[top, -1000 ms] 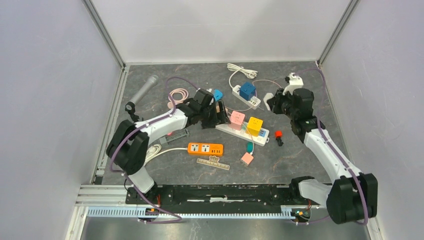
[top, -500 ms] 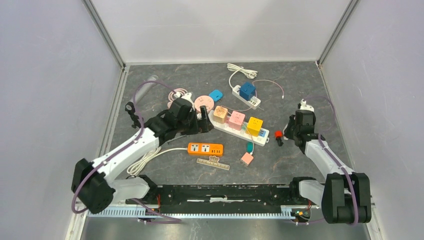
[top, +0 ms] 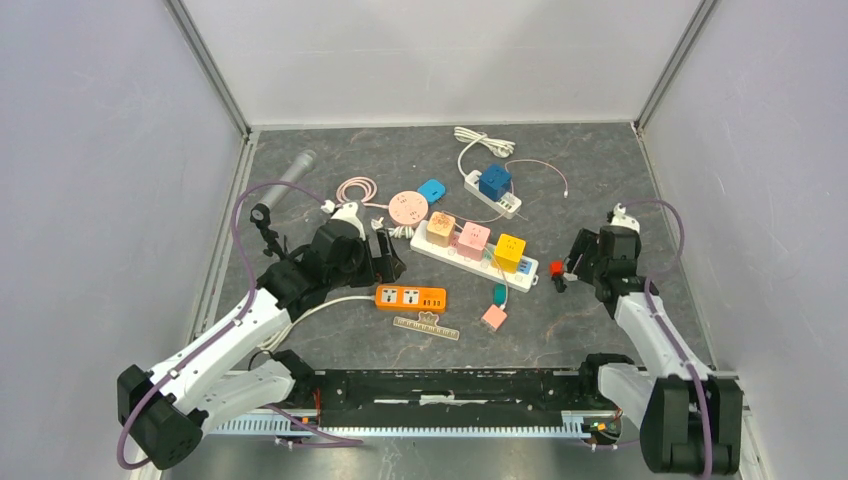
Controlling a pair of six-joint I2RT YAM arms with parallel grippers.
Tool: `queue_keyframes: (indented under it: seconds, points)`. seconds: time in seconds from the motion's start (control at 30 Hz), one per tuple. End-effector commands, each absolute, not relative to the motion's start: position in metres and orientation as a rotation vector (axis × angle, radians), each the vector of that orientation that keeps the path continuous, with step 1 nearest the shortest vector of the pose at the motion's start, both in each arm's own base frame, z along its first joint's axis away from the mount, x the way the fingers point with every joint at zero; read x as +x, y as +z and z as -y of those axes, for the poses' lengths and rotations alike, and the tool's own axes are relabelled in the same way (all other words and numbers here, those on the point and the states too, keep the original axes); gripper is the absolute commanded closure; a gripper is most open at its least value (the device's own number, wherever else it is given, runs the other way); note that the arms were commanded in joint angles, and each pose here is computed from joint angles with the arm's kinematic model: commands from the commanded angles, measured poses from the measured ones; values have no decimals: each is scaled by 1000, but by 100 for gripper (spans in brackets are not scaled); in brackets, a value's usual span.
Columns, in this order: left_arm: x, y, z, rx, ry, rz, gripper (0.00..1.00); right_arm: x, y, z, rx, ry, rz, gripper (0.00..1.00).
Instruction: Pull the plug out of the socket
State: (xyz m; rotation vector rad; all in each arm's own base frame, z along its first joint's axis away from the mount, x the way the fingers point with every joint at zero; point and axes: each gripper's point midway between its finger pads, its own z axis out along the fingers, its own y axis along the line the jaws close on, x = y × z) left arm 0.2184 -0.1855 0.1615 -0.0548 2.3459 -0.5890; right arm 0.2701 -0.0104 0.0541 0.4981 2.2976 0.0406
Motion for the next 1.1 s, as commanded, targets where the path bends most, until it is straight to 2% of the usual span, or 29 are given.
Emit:
queue_keyframes:
  seconds: [0.0, 0.03, 0.13, 0.17, 0.47, 0.73, 1.07]
  points:
    - [216, 163, 186, -32, -595, -2349, 0, 279, 96, -2, 465, 159, -2170, 25]
    - [213, 161, 188, -23, -612, -2359, 0, 280, 104, -9, 426, 204, -2145, 23]
    - [207, 162, 196, 5, -682, -2356, 0, 282, 126, -35, 253, 355, -2079, 2]
    - [207, 163, 196, 11, -688, -2349, 0, 282, 132, -42, 204, 386, -2063, 2]
    - [201, 176, 205, 46, -788, -2306, 0, 290, 177, -114, -339, 513, -1868, 3]
    - [203, 174, 202, 2, -782, -2287, 0, 315, 162, -138, -699, 442, -1883, 11]
    - [208, 163, 196, -96, -731, -2319, 0, 288, 111, -153, -1225, 480, -1835, 13]
